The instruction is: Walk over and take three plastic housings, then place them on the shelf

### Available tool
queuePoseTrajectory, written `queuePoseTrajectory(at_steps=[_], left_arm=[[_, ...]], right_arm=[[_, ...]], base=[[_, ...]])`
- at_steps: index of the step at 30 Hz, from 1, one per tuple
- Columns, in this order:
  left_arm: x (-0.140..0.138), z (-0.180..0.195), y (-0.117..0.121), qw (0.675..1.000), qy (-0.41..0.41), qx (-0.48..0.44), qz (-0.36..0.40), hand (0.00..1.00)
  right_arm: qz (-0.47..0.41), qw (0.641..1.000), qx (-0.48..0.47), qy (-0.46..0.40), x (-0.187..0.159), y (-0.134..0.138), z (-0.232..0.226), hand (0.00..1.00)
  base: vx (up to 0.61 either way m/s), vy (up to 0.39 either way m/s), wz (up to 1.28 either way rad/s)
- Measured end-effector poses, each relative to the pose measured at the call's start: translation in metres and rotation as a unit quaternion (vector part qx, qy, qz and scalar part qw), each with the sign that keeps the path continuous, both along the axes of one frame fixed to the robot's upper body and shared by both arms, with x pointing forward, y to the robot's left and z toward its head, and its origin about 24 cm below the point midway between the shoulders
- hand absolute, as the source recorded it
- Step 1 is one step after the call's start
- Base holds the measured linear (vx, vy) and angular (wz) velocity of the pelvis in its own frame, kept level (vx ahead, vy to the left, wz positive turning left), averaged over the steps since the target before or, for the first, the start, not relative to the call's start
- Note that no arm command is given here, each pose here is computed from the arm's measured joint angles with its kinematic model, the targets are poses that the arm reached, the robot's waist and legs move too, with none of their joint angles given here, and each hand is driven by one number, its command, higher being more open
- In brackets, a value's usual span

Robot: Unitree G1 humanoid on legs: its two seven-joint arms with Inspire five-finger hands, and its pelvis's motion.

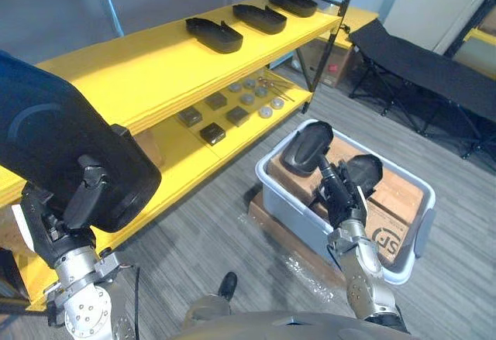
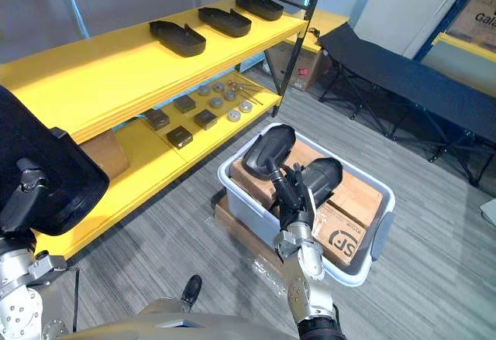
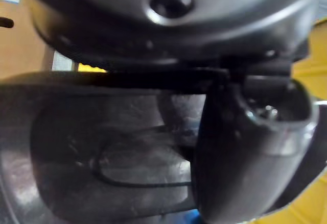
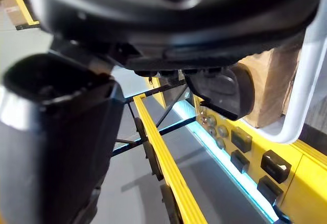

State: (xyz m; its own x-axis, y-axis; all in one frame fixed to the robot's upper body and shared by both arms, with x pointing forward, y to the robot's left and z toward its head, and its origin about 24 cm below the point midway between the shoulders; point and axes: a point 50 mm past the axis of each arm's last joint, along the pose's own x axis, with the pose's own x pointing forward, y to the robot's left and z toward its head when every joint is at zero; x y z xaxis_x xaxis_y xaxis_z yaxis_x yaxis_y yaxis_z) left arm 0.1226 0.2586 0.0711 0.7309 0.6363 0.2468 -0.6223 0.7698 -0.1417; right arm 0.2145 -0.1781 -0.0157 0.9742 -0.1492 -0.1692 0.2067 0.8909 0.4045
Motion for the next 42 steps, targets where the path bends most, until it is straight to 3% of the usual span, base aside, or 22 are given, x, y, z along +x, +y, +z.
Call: queuePoseTrajectory(at_steps=[9,14,21,32,42], left_arm=[[0.032,-0.002,-0.044,0.99,-0.025,-0.027,-0.139,0.0],[0.027,-0.01,-0.038,0.993,-0.001,-0.031,-0.117,0.0],[0.027,-0.01,-0.036,0.992,0.006,-0.021,-0.122,0.0],[0.054,0.013,-0.039,0.988,-0.052,0.008,-0.145,0.0],[0.061,0.018,-0.045,0.989,-0.061,0.013,-0.132,0.0]], right_arm=[[-0.063,0.997,-0.041,0.024,-0.034,-0.036,-0.008,1.0],[-0.073,0.995,-0.057,-0.024,-0.031,-0.044,0.007,1.0],[-0.05,0.996,-0.042,-0.067,-0.015,-0.027,0.019,1.0],[-0.028,0.994,-0.094,-0.056,-0.003,-0.011,0.019,1.0],[0.0,0.987,-0.117,-0.11,-0.012,-0.02,0.042,1.0]], base=[[-0.13,-0.068,0.76],[0.02,0.006,-0.03],[0.09,0.008,0.0],[0.24,0.107,0.4],[0.29,-0.079,0.5]])
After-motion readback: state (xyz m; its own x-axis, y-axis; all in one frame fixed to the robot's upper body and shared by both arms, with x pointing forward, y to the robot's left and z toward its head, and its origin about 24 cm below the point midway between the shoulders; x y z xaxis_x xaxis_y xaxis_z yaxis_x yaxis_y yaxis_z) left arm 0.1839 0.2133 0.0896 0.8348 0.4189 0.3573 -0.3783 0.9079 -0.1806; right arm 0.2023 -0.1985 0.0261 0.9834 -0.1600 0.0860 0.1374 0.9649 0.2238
